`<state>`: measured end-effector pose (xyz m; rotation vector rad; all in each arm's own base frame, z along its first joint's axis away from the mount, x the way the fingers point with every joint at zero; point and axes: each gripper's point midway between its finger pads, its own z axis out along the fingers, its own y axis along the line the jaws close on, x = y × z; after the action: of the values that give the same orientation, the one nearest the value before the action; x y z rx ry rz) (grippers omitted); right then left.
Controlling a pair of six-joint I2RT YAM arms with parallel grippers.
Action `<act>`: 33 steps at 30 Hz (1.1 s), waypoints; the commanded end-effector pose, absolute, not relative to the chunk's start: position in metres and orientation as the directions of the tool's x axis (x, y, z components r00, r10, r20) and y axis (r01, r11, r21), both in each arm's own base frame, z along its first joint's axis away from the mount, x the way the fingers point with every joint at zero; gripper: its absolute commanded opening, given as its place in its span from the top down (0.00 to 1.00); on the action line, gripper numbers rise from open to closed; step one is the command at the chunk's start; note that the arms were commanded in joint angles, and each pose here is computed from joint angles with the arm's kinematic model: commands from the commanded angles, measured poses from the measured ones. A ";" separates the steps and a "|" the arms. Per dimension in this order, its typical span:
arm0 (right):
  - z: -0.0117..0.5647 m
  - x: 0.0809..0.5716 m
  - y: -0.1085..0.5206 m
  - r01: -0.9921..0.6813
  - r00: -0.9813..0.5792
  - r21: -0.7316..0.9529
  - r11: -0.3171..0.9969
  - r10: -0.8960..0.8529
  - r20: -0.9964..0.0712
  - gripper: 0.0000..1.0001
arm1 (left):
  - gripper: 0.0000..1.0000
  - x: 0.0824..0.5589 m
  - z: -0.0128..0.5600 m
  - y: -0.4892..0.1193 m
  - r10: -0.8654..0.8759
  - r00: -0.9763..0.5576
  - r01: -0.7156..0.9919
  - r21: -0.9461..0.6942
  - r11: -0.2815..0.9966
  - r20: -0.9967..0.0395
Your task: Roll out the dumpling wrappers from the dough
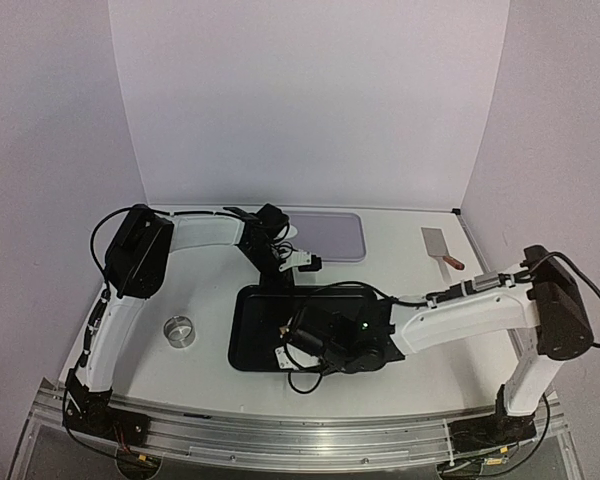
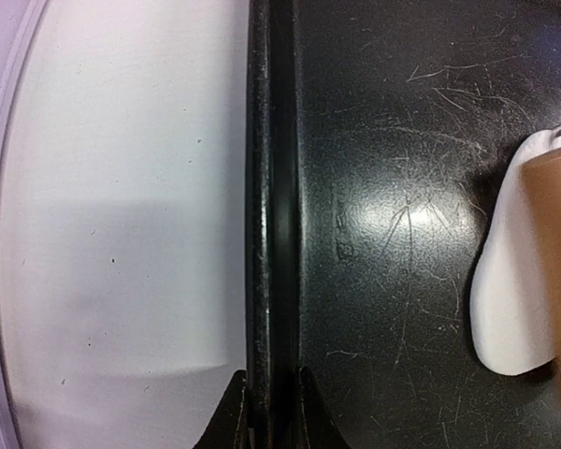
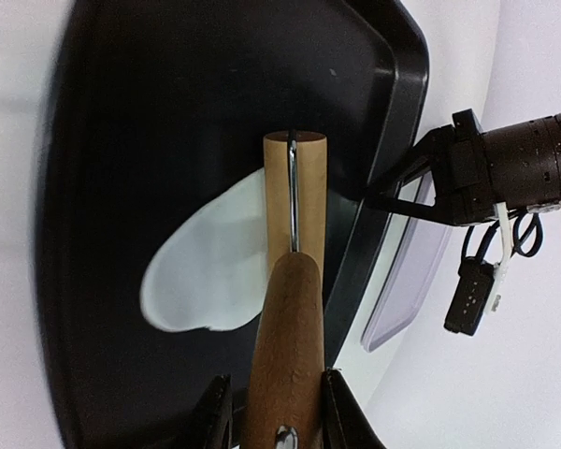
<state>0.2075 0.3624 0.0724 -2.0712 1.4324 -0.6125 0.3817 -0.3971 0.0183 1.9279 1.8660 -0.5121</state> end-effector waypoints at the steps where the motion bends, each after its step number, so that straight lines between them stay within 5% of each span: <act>1: -0.019 0.194 0.276 -0.851 0.375 -0.254 -0.460 -0.870 0.319 1.00 | 1.00 0.388 -0.006 -0.381 0.899 0.087 0.994 0.092 -0.053 -0.428; 11: -0.001 0.133 0.199 -0.870 0.358 -0.190 -0.455 -0.848 0.390 1.00 | 1.00 0.391 -0.003 -0.384 0.895 0.097 0.993 0.102 -0.058 -0.435; 23: -0.017 0.192 0.258 -0.817 0.417 -0.243 -0.523 -0.826 0.379 1.00 | 1.00 0.387 -0.003 -0.380 0.898 0.108 0.992 0.101 -0.072 -0.425; 33: -0.009 0.117 0.206 -0.834 0.400 -0.192 -0.517 -0.807 0.435 1.00 | 1.00 0.391 -0.003 -0.381 0.896 0.113 0.991 0.109 -0.073 -0.430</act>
<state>0.1971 0.3303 0.0689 -2.0195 1.4390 -0.6673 0.3789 -0.4018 0.0193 1.9337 1.8493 -0.5205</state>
